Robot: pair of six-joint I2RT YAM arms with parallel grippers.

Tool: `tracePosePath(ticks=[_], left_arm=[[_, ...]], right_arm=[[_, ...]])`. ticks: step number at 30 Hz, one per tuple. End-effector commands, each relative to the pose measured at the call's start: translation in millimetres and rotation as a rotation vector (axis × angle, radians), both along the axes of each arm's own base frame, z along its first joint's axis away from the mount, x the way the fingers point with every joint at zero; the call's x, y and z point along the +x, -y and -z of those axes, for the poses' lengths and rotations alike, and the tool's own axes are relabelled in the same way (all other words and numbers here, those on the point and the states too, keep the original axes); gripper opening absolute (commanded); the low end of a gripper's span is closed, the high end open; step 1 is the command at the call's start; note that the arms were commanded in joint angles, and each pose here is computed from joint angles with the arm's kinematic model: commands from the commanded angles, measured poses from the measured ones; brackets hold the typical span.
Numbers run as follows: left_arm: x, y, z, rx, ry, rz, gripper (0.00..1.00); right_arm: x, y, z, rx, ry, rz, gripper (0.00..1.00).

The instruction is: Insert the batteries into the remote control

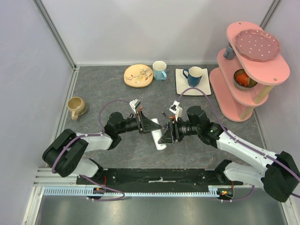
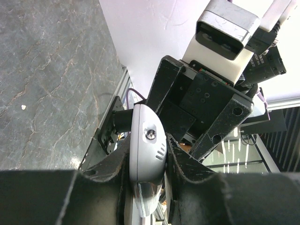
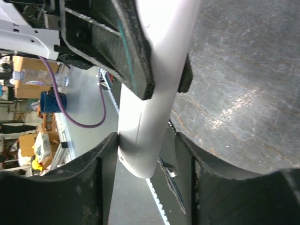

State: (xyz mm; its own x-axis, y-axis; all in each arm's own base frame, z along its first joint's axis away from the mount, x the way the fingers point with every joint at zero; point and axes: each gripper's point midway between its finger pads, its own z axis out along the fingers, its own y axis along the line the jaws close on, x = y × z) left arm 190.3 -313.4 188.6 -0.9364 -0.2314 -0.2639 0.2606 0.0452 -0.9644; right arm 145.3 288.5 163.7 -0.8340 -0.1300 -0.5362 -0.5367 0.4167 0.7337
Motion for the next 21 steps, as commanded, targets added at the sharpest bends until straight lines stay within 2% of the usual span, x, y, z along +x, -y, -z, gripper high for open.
tracePosePath(ticks=[1,4,5,6,9,12,16,21], left_arm=[[-15,-1,-22,-0.073,0.066,0.060,0.02],[-16,-1,-21,-0.078,0.065,0.062,0.02],[-16,-1,-20,-0.078,0.062,0.062,0.02],[-16,-1,-21,-0.081,0.065,0.061,0.02],[-15,-1,-20,-0.083,0.064,0.059,0.02],[-15,-1,-21,-0.090,0.066,0.059,0.02],[-16,-1,-26,-0.103,0.075,0.063,0.02],[-19,-2,-28,-0.112,0.087,0.071,0.02]], right_arm=[[8,-6,-7,0.041,0.032,0.014,0.54],[6,-9,-12,0.077,0.031,0.001,0.51],[6,-10,-13,0.085,0.031,-0.002,0.53],[5,-10,-15,0.092,0.034,0.000,0.60],[6,-11,-20,0.119,0.028,0.013,0.71],[8,-13,-24,0.142,0.030,0.022,0.72],[8,-14,-21,0.143,0.021,0.020,0.66],[8,-15,-18,0.150,0.009,0.022,0.51]])
